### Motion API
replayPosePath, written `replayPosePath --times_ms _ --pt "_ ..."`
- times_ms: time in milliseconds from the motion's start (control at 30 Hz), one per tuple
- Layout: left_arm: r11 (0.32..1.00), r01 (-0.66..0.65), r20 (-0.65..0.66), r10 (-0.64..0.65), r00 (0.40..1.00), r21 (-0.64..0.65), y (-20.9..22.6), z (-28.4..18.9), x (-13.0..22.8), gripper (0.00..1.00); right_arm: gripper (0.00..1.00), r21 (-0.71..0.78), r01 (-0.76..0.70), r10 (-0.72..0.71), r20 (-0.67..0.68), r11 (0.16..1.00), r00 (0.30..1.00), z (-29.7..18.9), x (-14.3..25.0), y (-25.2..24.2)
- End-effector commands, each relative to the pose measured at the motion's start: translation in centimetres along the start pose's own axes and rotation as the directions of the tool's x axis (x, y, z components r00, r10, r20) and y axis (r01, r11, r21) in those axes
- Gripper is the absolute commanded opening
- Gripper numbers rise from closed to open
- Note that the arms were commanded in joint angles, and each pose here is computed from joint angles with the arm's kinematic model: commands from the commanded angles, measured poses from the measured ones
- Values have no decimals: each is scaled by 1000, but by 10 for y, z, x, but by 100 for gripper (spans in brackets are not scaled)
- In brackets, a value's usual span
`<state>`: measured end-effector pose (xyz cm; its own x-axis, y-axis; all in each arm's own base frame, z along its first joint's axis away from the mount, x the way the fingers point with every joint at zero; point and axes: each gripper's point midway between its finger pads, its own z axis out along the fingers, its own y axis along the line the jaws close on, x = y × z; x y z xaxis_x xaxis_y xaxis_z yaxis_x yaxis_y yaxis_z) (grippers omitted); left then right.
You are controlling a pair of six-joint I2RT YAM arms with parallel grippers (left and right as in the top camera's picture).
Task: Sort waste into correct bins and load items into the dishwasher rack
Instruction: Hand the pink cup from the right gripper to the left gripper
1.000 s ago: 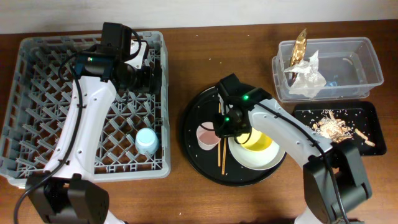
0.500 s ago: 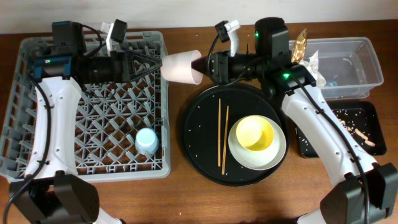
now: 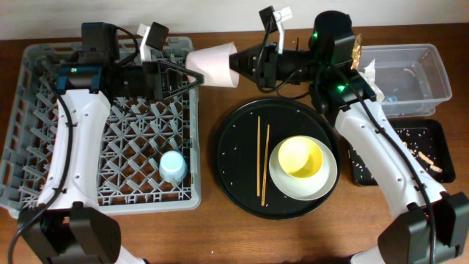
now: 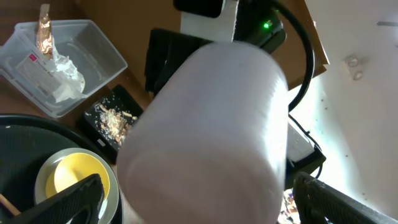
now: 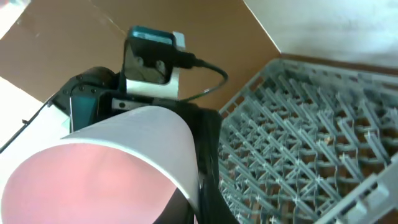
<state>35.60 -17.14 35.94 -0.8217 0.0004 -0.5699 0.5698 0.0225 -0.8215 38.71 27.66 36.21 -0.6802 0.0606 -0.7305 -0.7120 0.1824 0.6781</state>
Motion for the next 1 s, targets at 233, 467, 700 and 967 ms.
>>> replayPosePath --times_ms 233,467,700,967 --pt "1000 -11 3 11 1000 24 -5 -1 -2 82 4 24 -2 3 -36 1000 999 42 21 -11" --pt "1000 -11 3 11 1000 24 -5 -1 -2 82 6 114 1 -4 19 993 1000 46 14 -25" --pt "1000 -11 3 11 1000 24 -5 -1 -2 89 4 98 48 -53 47 994 997 48 5 -24" --pt "1000 -16 32 16 999 3 -2 -13 -7 76 70 123 -30 30 -1 992 1000 43 20 -37"
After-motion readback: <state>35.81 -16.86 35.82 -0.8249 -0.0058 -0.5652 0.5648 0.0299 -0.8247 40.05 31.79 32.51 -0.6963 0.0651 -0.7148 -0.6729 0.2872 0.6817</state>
